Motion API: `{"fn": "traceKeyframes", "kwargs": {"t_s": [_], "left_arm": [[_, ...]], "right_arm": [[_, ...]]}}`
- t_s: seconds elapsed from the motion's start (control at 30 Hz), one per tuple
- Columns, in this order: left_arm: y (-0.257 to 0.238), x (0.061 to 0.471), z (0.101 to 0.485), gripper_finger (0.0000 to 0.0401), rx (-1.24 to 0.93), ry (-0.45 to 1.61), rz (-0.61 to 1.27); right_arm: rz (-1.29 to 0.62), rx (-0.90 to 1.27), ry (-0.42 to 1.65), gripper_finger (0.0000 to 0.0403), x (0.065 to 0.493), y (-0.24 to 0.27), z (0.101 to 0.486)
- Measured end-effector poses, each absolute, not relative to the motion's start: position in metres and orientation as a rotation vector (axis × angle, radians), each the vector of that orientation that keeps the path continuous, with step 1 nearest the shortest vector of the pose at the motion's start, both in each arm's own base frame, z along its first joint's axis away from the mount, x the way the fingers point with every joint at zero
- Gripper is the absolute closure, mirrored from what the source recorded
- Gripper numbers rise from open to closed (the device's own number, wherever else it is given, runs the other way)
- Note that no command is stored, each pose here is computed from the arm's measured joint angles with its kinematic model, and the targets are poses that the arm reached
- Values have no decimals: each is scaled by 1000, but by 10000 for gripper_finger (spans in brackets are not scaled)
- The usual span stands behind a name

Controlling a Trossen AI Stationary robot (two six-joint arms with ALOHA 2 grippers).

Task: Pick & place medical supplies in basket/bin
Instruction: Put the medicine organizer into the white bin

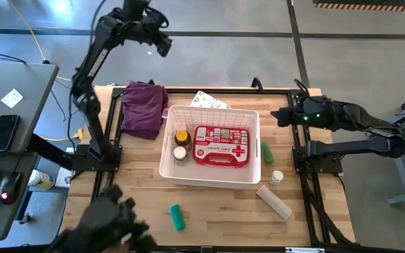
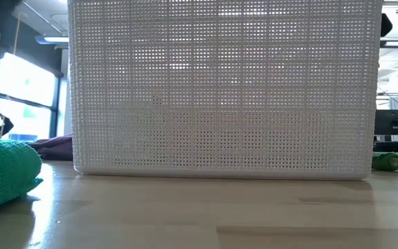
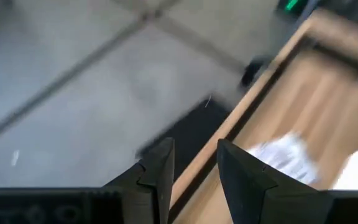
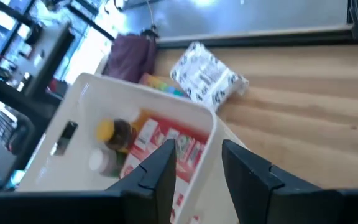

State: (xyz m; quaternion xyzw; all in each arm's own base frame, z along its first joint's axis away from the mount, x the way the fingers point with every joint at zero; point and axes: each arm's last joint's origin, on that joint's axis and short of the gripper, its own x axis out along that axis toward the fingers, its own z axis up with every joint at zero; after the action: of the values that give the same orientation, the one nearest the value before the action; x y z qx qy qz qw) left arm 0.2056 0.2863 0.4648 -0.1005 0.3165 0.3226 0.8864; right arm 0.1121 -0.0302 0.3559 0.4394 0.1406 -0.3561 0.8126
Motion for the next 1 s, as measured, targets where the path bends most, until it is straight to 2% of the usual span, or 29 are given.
{"fn": "traceKeyframes", "kwargs": {"t_s": [0.1,0.33,0.57,0.7,0.77,0.83,0.87,1.0], "left_arm": [[310,203,437,252,-233,793,668],[337,201,410,275,-265,906,727],[349,202,348,331,-491,1265,616],[345,212,341,379,-520,1277,585],[340,219,340,380,-500,1286,555],[333,228,338,369,-453,1310,515],[330,232,334,350,-422,1350,497],[322,242,316,237,-344,1486,502]], "right_arm": [[-753,960,281,281,113,-30,357],[-728,964,322,281,118,-30,355],[-708,898,365,281,122,-30,353],[-653,868,404,281,122,-29,353],[-629,849,421,281,123,-29,353],[-613,831,432,281,123,-28,353],[-607,825,436,281,123,-28,353],[-559,826,460,281,123,-27,352]]}}
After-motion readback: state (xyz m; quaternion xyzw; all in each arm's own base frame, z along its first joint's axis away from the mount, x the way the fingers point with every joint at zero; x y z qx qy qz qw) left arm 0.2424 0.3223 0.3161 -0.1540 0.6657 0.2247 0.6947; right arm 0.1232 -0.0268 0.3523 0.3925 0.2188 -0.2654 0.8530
